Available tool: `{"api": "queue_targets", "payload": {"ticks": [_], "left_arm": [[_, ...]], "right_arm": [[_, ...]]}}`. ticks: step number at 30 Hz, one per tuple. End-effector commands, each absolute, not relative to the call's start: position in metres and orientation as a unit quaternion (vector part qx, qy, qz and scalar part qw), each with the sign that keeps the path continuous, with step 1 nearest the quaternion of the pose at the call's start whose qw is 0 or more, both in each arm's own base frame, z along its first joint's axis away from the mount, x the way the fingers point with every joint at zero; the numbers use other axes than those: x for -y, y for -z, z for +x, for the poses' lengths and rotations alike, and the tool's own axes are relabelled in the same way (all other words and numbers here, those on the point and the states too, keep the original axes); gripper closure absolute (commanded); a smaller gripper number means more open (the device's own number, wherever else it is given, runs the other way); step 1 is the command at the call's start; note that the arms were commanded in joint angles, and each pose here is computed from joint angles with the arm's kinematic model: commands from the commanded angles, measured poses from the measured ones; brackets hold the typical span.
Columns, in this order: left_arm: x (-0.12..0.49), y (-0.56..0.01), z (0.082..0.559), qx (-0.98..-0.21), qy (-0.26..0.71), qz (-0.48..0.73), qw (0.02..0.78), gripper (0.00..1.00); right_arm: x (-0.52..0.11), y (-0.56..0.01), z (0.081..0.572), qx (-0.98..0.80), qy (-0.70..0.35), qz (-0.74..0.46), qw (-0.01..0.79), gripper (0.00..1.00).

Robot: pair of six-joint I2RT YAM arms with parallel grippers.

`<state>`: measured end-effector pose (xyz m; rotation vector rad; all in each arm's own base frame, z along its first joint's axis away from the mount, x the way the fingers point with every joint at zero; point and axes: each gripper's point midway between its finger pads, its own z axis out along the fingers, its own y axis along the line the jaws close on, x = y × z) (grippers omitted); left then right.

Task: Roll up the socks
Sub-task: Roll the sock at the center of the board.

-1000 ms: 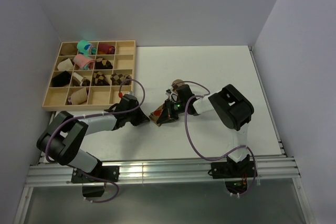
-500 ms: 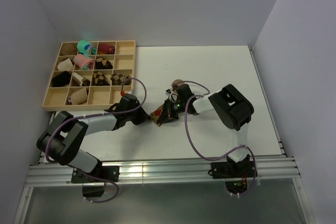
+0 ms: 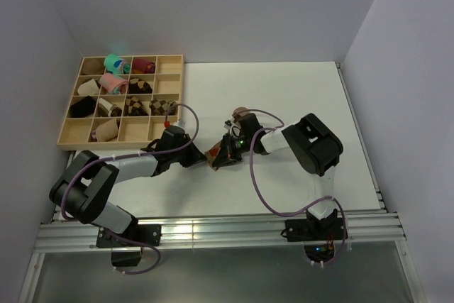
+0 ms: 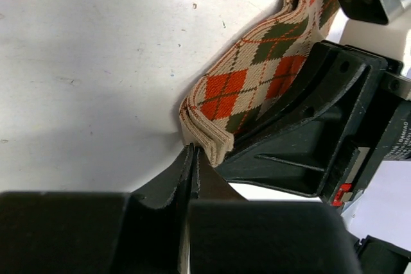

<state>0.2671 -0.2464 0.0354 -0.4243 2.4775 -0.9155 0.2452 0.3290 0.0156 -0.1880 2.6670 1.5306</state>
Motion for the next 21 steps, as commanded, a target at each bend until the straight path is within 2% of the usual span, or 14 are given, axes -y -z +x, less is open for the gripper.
{"api": "queue_targets", "payload": {"ticks": [1,11,21], "left_arm": [[0.26,-0.066,0.279,-0.878,0.376,-0.124,0.269,0.95],[0.264,-0.067,0.282,-0.873,0.386,-0.118,0.275,0.94],[0.263,-0.042,0.282,-0.887,0.364,-0.121,0.258,0.94]], "right_arm": [[-0.311,0.018,0.252,-0.897,-0.439,-0.034,0.036,1.0],[-0.311,0.019,0.252,-0.899,-0.436,-0.033,0.033,1.0],[-0.311,0.019,0.253,-0.9,-0.435,-0.029,0.031,1.0]]}}
